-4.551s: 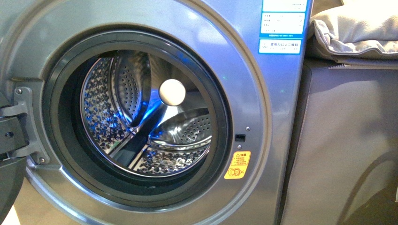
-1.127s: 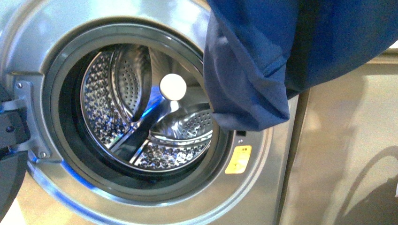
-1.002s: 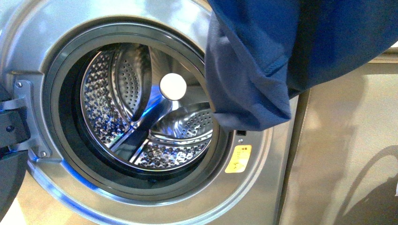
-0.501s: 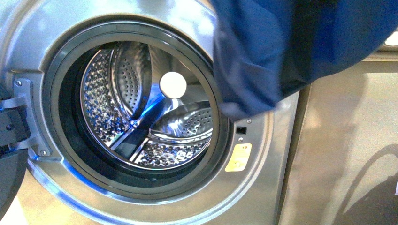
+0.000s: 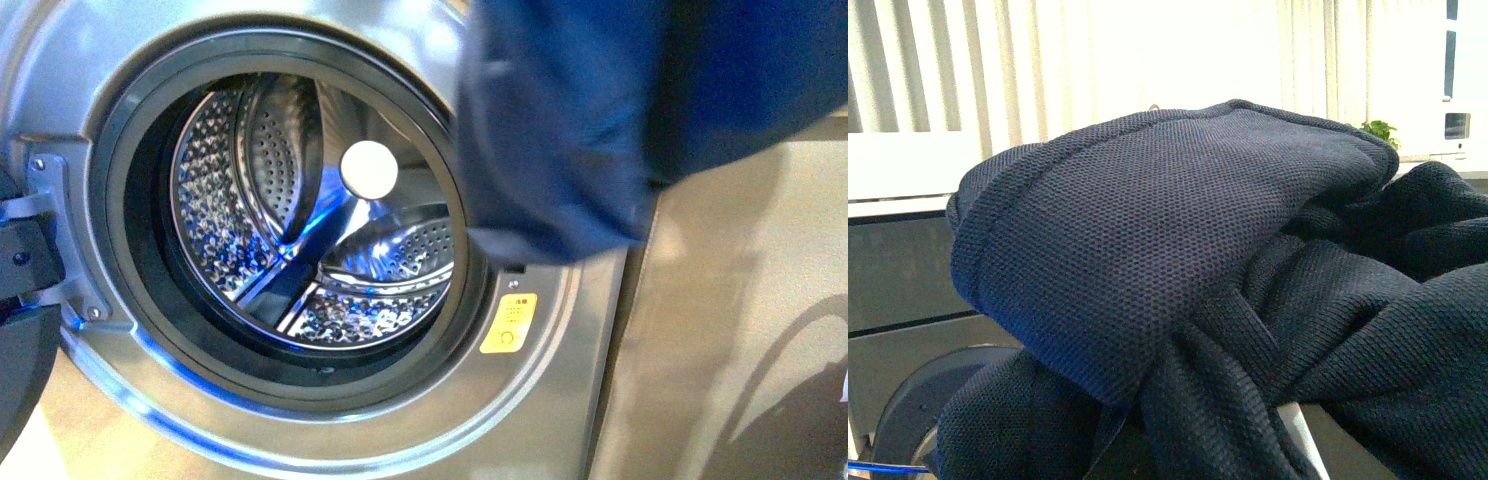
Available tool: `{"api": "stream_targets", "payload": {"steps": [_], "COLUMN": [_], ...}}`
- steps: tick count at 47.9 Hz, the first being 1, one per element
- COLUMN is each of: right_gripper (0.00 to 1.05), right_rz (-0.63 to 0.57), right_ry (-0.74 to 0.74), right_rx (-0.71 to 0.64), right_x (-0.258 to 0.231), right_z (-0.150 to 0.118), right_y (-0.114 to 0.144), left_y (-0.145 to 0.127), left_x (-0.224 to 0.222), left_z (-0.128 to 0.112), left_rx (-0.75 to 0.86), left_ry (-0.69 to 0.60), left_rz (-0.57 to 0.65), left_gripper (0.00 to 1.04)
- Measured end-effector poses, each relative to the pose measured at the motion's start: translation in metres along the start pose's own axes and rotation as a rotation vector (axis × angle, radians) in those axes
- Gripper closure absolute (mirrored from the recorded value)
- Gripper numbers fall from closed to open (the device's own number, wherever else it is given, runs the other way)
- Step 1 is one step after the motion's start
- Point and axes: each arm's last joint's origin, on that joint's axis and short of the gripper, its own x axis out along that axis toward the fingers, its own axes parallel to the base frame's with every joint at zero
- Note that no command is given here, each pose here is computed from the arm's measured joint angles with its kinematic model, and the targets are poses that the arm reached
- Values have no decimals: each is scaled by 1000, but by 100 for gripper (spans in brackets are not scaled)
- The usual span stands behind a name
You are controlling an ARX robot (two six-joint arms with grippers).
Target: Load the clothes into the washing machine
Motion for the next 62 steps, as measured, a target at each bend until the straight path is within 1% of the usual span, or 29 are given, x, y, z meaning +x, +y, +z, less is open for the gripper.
{"api": "stream_targets", "payload": {"steps": [16,23,29,33,35,40,50,62], "right_gripper": [94,94,94,94,94,94,94,94], "right_rz": [-1,-1,-1,-1,-3,-5,-10,-14], "right_ry": [0,0,-1,-1,-1,-2,-5,-7], "right_rx": [0,0,0,0,-1,-2,-2,-3], "right_x": [0,0,0,0,0,0,-1,-1], "right_z": [0,0,0,0,0,0,1,1], "right_y": [0,0,0,0,0,0,-1,-1], "left_y": [-11,-17,-22,-23,-21,-19,-17,-22], "left_x": [16,21,31,42,50,60,76,96], "left_z": [-4,-3,-3,-6,-7,-10,-13,-14], "left_rx": [-47,-65,-94,-96,-93,-84,-59,-51], "left_ry": [-28,-66,-58,-49,-41,-34,-70,-104], "left_rz": [-41,-82,-86,-56,-12,44,143,267], "left_gripper": [7,7,7,7,7,7,7,7]}}
